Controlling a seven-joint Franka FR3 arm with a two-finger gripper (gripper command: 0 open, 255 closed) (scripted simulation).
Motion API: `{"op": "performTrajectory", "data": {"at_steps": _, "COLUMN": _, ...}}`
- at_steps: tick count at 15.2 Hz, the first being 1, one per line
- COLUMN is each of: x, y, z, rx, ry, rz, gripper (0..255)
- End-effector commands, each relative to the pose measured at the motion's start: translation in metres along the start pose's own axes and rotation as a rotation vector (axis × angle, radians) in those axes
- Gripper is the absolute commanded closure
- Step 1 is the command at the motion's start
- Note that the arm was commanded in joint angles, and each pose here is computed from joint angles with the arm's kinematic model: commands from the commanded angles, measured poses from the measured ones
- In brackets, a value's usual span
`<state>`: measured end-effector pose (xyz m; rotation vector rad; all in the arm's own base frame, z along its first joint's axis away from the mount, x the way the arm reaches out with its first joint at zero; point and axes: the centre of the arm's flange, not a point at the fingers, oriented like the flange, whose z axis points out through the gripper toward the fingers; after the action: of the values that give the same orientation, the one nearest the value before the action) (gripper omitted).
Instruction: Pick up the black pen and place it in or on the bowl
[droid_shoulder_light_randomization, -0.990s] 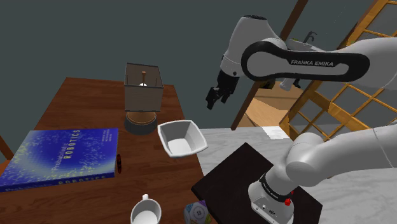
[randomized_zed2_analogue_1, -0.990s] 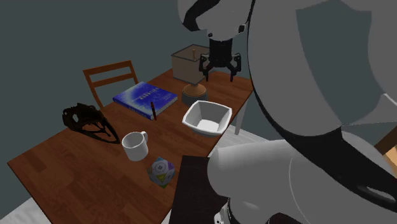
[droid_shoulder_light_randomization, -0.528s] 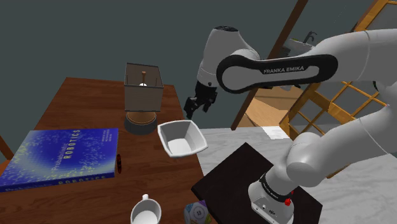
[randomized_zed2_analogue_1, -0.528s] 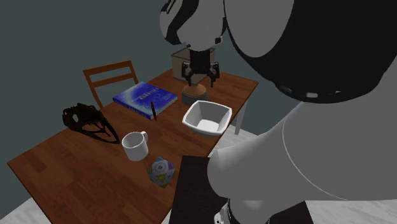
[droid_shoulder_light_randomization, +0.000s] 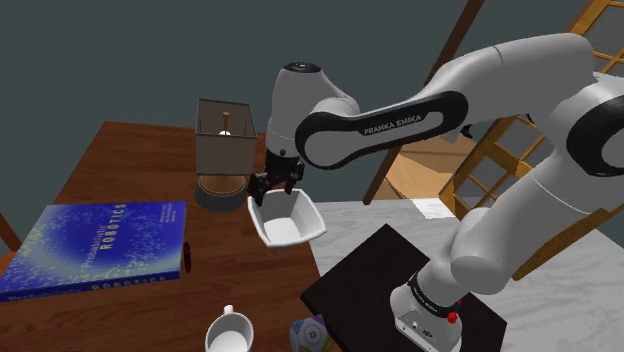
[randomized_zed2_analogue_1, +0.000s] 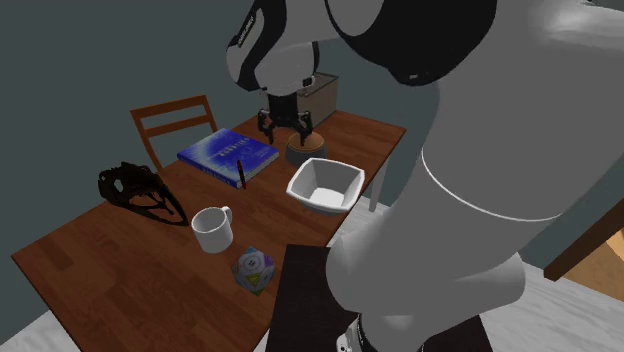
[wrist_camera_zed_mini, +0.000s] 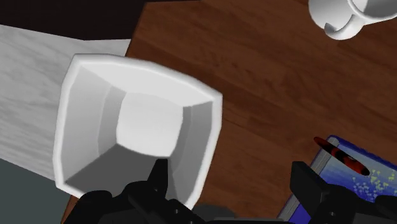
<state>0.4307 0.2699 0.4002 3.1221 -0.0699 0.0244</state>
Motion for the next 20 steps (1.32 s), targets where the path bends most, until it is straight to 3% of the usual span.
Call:
{"op": "performTrajectory", "data": {"at_steps": 1, "x": 0.006, "y": -0.021, "z": 0.014, "rx": 0.005, "ry": -0.005, "rz": 0.008, "gripper": 0}}
{"op": "performTrajectory", "data": {"at_steps": 17, "x": 0.068, "y": -0.193, "z": 0.116, "rx": 0.033, "ry": -0.043, "rz": 0.061, "gripper": 0}}
{"op": "performTrajectory", "data": {"at_steps": 20, "x": 0.07, "y": -0.199, "z": 0.13, "rx": 0.034, "ry": -0.044, "rz": 0.063, "gripper": 0}}
